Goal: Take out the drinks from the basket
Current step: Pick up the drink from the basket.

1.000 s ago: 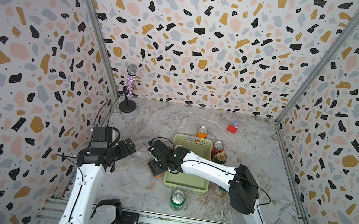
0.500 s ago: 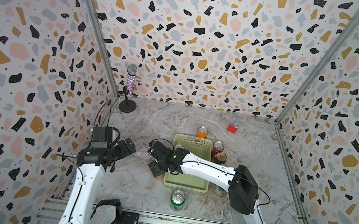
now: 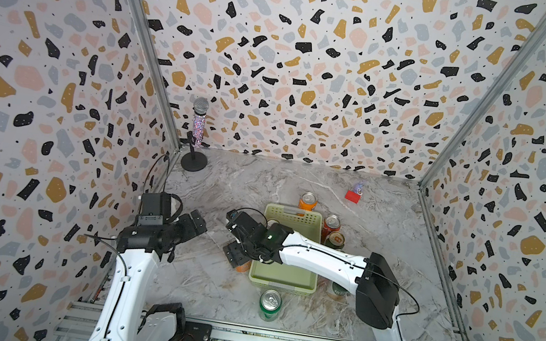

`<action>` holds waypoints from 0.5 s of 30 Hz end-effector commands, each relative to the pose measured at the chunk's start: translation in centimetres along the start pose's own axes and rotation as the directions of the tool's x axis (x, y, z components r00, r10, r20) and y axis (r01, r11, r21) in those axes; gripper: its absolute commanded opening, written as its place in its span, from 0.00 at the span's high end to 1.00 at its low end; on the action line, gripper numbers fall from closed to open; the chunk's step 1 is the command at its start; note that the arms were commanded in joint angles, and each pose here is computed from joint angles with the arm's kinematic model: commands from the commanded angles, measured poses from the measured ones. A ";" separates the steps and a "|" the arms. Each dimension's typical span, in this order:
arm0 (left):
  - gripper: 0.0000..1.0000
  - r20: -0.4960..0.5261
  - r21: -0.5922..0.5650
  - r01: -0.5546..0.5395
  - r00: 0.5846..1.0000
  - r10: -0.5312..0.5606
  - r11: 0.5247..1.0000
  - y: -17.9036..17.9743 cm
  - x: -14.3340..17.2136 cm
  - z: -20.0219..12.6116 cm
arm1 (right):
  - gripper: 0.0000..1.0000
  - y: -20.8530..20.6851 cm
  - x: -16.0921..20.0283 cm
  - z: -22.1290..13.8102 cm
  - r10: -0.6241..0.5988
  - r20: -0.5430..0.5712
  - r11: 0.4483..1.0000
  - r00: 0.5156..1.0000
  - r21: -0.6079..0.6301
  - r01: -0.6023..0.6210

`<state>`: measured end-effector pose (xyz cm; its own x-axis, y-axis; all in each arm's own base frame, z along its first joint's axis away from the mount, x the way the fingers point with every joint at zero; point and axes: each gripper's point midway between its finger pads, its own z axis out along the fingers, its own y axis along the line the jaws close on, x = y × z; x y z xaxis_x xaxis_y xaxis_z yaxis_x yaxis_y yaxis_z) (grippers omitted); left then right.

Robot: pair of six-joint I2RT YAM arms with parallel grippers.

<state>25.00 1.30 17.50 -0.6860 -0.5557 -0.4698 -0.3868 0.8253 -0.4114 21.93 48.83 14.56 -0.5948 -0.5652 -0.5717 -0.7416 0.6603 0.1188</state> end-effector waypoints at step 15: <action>0.00 0.003 0.091 -0.010 1.000 0.010 0.996 -1.6 -0.3 -0.2 | 0.15 -9.6 -3.0 -10.0 0.104 0.172 0.982 0.980 0.137 -0.128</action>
<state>25.22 0.46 17.82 -0.6950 -0.5523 -0.4604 -0.3531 0.8199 -0.4506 25.87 42.23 23.57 -0.5616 -0.4274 -0.7085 -0.6674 0.7401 0.0825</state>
